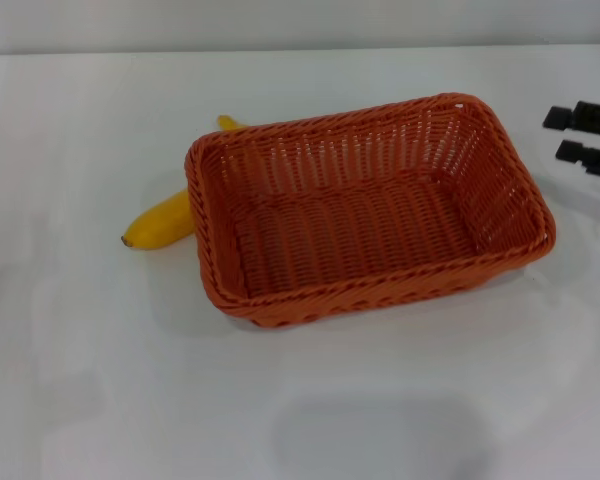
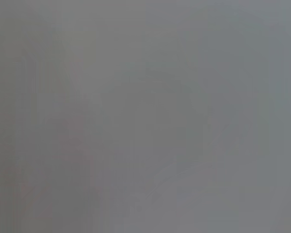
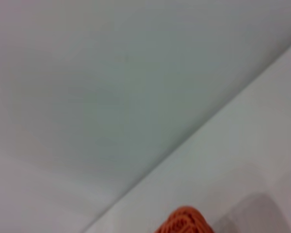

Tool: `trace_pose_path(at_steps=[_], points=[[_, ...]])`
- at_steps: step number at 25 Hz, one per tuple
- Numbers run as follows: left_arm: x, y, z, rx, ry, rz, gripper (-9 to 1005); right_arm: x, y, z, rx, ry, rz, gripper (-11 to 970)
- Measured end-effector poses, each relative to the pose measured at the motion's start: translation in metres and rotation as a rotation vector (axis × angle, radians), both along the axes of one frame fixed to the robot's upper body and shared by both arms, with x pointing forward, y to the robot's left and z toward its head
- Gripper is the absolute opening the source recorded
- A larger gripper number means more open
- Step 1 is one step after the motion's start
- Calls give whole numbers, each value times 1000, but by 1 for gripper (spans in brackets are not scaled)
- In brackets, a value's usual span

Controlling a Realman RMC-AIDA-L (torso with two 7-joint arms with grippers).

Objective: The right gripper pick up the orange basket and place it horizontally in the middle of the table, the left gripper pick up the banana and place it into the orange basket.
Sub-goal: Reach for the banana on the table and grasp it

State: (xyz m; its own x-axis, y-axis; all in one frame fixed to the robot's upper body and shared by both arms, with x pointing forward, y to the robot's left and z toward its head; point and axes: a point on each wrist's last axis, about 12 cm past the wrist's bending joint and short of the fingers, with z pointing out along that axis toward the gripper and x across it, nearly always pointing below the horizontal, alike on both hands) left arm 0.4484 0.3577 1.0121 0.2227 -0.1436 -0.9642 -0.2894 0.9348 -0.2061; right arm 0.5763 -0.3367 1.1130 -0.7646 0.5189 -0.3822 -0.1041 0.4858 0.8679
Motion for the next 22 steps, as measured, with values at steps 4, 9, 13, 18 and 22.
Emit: trace_pose_path(at_steps=[4, 9, 13, 18, 22], points=[[3, -1, 0, -6, 8, -2, 874, -1, -8, 5, 0, -56, -19, 605], [10, -2, -1, -19, 23, -3, 874, -2, -23, 11, -31, -203, -74, 605], [14, -5, -3, -32, 45, -10, 874, -2, -35, 14, -163, -402, -126, 604], [16, -8, -5, -48, 60, -16, 874, 0, -47, 2, -334, -628, -335, 604], [18, -10, -6, -55, 61, -20, 874, 0, -49, -6, -485, -783, -465, 603]])
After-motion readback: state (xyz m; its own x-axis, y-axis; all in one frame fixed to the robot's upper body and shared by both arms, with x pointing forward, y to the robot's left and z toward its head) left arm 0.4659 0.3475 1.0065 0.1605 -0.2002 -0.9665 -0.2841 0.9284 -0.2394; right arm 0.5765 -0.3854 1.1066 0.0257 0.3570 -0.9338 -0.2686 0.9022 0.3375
